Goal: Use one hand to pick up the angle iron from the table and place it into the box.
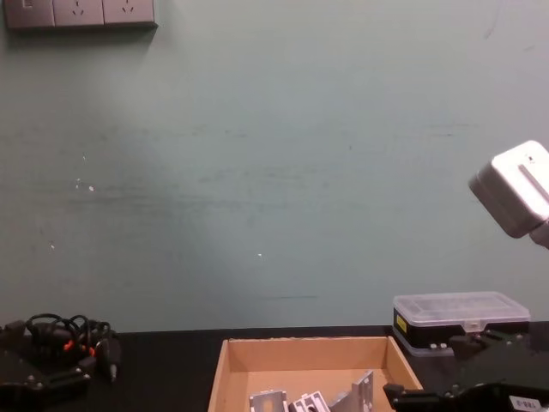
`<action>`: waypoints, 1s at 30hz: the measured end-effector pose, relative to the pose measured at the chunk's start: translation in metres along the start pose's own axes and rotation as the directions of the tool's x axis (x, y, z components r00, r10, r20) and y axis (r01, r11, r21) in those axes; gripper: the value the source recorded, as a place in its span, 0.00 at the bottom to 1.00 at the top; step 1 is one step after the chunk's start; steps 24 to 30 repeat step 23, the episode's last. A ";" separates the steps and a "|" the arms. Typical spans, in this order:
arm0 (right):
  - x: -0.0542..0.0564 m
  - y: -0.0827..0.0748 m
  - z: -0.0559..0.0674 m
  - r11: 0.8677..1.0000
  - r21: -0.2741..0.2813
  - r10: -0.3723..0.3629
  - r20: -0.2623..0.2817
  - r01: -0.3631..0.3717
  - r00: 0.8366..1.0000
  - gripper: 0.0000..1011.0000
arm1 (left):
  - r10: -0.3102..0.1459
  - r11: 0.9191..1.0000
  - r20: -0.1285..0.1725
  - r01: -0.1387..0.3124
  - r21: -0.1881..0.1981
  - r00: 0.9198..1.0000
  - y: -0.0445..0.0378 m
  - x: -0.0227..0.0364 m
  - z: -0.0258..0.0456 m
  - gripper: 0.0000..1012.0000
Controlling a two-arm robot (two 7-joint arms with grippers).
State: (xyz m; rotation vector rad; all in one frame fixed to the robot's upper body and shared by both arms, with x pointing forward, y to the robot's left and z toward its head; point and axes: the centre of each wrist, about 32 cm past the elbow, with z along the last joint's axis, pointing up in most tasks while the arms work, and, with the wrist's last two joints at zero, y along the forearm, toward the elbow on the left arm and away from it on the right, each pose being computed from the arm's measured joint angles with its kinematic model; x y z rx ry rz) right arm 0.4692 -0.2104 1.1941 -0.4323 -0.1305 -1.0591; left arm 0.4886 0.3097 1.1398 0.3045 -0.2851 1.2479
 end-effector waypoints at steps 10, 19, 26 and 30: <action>0.001 0.000 0.001 1.000 0.001 0.007 -0.002 -0.007 1.000 0.99 | 0.000 1.000 0.000 0.000 0.000 1.000 0.0000 0.0000 0.0000 1.00; 0.001 0.000 0.001 1.000 0.000 0.009 -0.003 -0.009 1.000 0.99 | 0.000 1.000 0.000 0.000 0.000 1.000 0.0000 0.0000 0.0000 1.00; 0.001 0.000 0.001 1.000 0.000 0.009 -0.003 -0.009 1.000 0.99 | 0.000 1.000 0.000 0.000 0.000 1.000 0.0000 0.0000 0.0000 1.00; 0.001 0.000 0.001 1.000 0.000 0.009 -0.003 -0.009 1.000 0.99 | 0.000 1.000 0.000 0.000 0.000 1.000 0.0000 0.0000 0.0000 1.00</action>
